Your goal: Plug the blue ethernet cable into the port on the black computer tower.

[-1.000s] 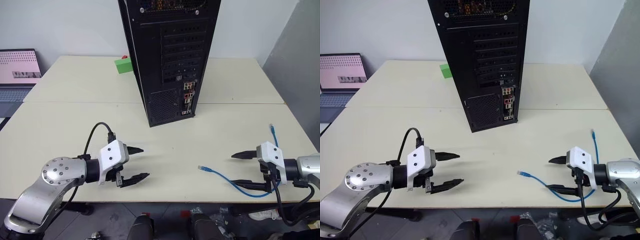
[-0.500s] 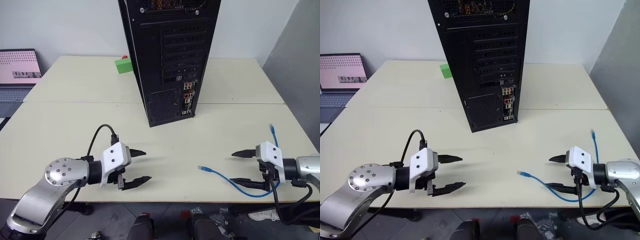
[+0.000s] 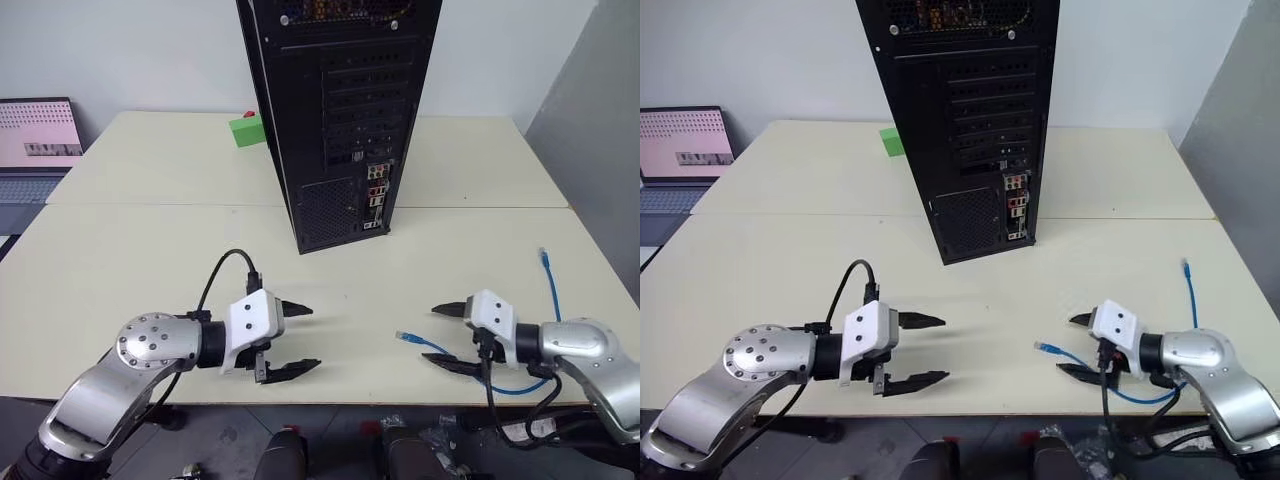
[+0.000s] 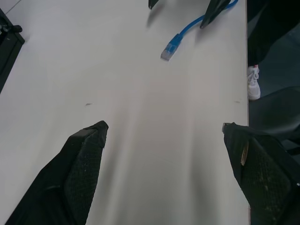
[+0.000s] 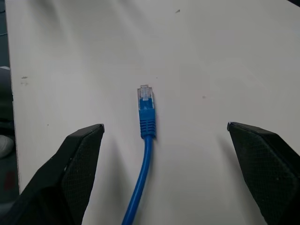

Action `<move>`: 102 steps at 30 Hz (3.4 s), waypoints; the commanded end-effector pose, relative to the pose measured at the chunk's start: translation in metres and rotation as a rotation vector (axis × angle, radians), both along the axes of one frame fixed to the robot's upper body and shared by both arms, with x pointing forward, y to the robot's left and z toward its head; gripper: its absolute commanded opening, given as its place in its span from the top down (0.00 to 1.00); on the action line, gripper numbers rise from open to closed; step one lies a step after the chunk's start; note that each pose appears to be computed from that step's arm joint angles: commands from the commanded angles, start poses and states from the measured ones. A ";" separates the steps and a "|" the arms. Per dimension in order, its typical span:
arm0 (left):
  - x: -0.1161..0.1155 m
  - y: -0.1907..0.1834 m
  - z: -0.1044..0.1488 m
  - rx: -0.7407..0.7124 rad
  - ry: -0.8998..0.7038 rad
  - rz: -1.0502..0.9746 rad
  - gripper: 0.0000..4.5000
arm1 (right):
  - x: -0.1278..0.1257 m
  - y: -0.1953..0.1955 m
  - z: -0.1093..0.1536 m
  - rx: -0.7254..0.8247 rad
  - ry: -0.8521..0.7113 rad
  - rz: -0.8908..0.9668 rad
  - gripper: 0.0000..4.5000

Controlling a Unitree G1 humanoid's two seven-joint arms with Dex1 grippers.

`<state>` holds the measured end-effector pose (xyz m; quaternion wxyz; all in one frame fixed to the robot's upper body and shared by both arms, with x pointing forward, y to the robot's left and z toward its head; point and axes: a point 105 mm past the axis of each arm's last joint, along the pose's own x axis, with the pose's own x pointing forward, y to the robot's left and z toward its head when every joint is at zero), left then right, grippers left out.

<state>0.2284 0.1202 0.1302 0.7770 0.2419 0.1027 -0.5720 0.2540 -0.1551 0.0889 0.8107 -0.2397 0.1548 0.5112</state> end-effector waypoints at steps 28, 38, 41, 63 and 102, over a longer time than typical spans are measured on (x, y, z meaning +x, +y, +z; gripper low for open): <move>0.012 -0.023 0.004 -0.031 -0.031 -0.120 0.07 | 0.007 0.023 0.011 -0.018 -0.105 0.078 0.98; 0.036 -0.048 -0.009 -0.057 -0.053 -0.189 0.07 | 0.008 0.063 0.028 -0.001 -0.097 0.197 0.98; 0.042 -0.054 -0.010 -0.067 -0.067 -0.212 0.07 | 0.008 0.071 0.029 0.004 -0.092 0.219 0.99; 0.053 -0.060 -0.018 -0.045 -0.128 -0.274 0.74 | 0.007 0.092 0.035 0.024 -0.103 0.273 0.99; 0.043 -0.053 0.006 -0.105 -1.096 -0.403 0.94 | 0.003 0.081 0.065 0.518 0.335 0.041 0.07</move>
